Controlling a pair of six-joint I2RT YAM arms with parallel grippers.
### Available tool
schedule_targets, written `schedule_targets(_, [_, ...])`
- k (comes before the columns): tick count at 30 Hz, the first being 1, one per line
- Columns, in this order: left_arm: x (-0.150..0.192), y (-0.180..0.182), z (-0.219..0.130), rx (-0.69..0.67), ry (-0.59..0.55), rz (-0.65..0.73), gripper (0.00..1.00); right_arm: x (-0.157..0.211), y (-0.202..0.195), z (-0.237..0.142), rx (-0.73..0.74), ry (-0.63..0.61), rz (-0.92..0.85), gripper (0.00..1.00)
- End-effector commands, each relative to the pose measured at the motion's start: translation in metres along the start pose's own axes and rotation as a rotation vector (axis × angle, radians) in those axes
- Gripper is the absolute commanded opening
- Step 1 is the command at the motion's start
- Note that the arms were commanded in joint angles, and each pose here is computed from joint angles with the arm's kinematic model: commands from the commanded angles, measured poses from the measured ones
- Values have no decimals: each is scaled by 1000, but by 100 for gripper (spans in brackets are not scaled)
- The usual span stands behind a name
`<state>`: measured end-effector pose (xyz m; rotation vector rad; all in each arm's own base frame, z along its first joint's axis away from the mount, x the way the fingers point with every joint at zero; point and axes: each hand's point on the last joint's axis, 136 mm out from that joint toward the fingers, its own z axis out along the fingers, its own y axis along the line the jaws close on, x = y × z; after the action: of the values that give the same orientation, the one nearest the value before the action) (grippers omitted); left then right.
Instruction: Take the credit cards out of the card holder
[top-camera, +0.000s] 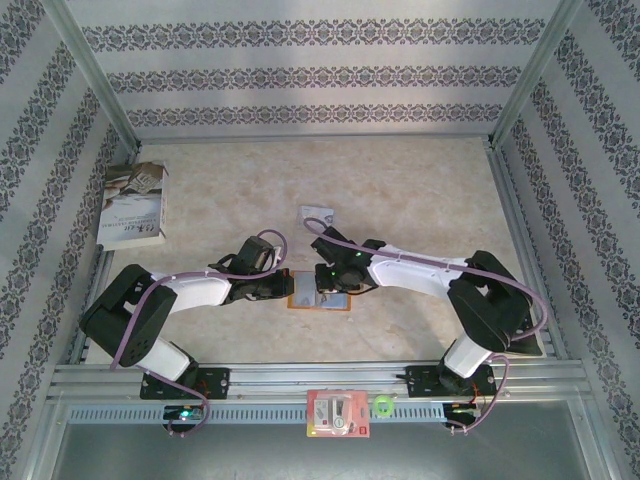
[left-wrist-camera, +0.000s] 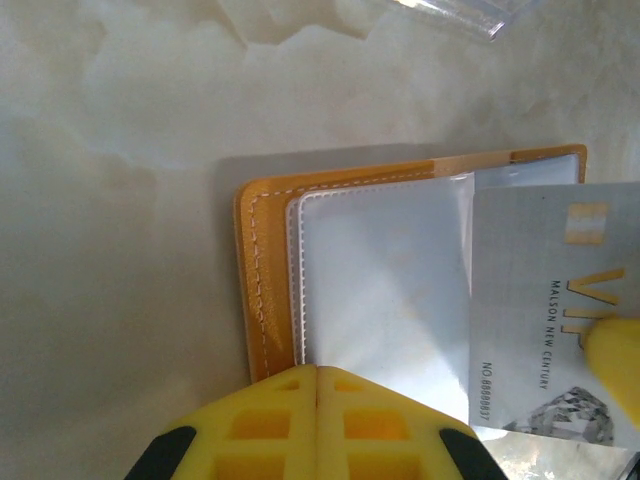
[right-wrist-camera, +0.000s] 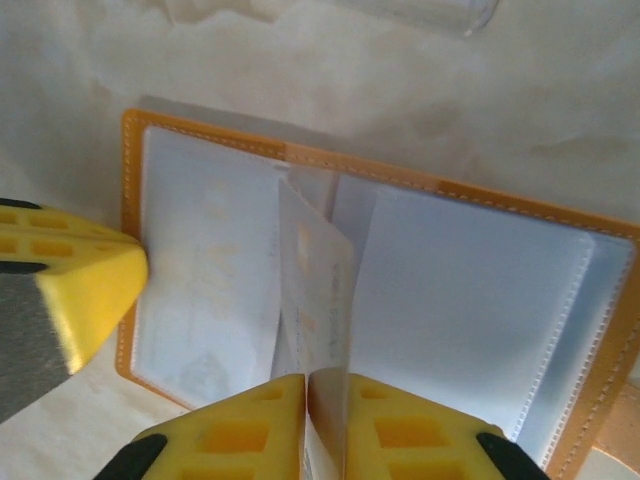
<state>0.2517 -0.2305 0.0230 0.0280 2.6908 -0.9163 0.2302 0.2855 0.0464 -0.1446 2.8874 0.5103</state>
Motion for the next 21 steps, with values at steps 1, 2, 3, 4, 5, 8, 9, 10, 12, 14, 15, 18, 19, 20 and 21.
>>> schedule_targets(1, [10, 7, 2, -23, 30, 3, 0, 0, 3, 3, -5, 7, -13, 18])
schedule_targets(2, [10, 7, 3, -23, 31, 2, 0, 0, 3, 2, -6, 6, -14, 15])
schedule_targets(3, [10, 7, 2, -23, 30, 1, 0, -1, 2, 1, -4, 0, -14, 12])
schedule_targets(4, [10, 6, 2, -22, 30, 2, 0, -3, 0, -2, -3, -10, -16, 8])
schedule_targets(5, [9, 6, 2, -21, 29, 3, 0, -7, -2, -6, -3, -23, -20, 5])
schedule_targets(8, [8, 5, 1, -22, 29, 5, 0, -19, -3, -25, -41, -65, -62, 0])
schedule_targets(9, [8, 5, 1, -22, 28, 4, 1, -24, -2, -32, -61, -77, -89, 0])
schedule_targets(10, [7, 3, 1, -18, 28, 7, 1, -29, 1, -40, -82, -92, -135, 0])
schedule_targets(12, [5, 1, 0, -12, 27, 8, 3, -39, 7, -58, -108, -139, -256, 0])
schedule_targets(14, [2, -3, -2, -1, 18, 13, 7, -49, 11, -71, -107, -169, -370, 0])
schedule_targets(15, [0, -5, -3, 3, 13, 14, 10, -53, 13, -75, -108, -183, -411, 0])
schedule_targets(18, [-7, -15, -8, 22, -3, 22, 23, -71, 23, -90, -124, -235, -542, 0])
schedule_targets(19, [-11, -18, -12, 27, -11, 26, 28, -76, 24, -93, -118, -247, -598, 0])
schedule_targets(20, [-15, -22, -15, 29, -22, 31, 34, -82, 24, -95, -99, -258, -656, 0])
schedule_targets(21, [-19, -25, -19, 32, -34, 34, 39, -87, 23, -95, -75, -263, -702, 0])
